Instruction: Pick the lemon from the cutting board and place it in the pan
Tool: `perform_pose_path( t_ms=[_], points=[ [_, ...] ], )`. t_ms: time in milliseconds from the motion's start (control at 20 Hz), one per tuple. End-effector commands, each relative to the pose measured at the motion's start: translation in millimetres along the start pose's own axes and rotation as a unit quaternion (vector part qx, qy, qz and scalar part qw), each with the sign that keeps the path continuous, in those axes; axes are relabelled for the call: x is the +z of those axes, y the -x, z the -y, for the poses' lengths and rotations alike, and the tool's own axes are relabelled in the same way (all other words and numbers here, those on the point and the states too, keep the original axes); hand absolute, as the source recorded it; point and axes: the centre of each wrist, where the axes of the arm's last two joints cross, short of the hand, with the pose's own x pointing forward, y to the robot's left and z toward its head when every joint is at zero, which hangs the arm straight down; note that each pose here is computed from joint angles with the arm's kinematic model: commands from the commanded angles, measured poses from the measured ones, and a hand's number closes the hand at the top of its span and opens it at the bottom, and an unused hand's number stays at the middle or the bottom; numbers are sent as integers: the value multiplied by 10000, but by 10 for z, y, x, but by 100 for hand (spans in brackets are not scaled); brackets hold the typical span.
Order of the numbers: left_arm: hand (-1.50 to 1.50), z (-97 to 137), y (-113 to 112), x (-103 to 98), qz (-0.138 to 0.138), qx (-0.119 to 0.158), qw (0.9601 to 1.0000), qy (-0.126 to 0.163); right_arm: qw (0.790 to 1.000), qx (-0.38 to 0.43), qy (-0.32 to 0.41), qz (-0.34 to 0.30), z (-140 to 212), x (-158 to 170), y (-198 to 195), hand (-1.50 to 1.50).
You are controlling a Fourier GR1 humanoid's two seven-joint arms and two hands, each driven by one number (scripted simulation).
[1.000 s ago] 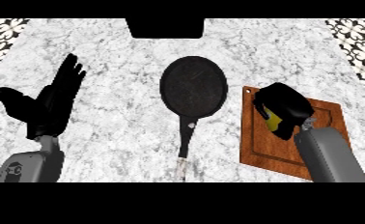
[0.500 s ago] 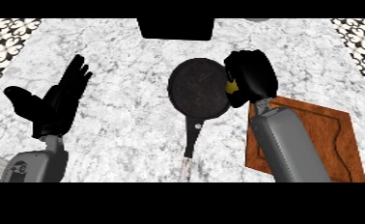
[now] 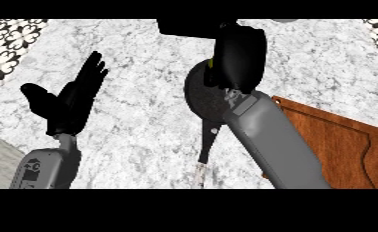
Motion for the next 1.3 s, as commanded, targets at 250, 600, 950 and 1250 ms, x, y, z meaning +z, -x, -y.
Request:
perform_pose_path(
  t_ms=[250,600,950,1250],
  points=[
    [0,-13,-42,-17,-10,29,9999,-104,9913,-313,349,-1228,211,184,-603,150],
    [0,-105,15,24,56,82,9990,-433,9892,-775,447,-1164,-19,110,-568,150],
    [0,-145,74,56,20,-11,9987,-500,9901,-1052,97,-928,-662,63,-207,150],
    [0,-95,-79,40,40,-19,9993,-383,9913,-951,-122,-900,-1166,-136,-67,150]
  ],
)
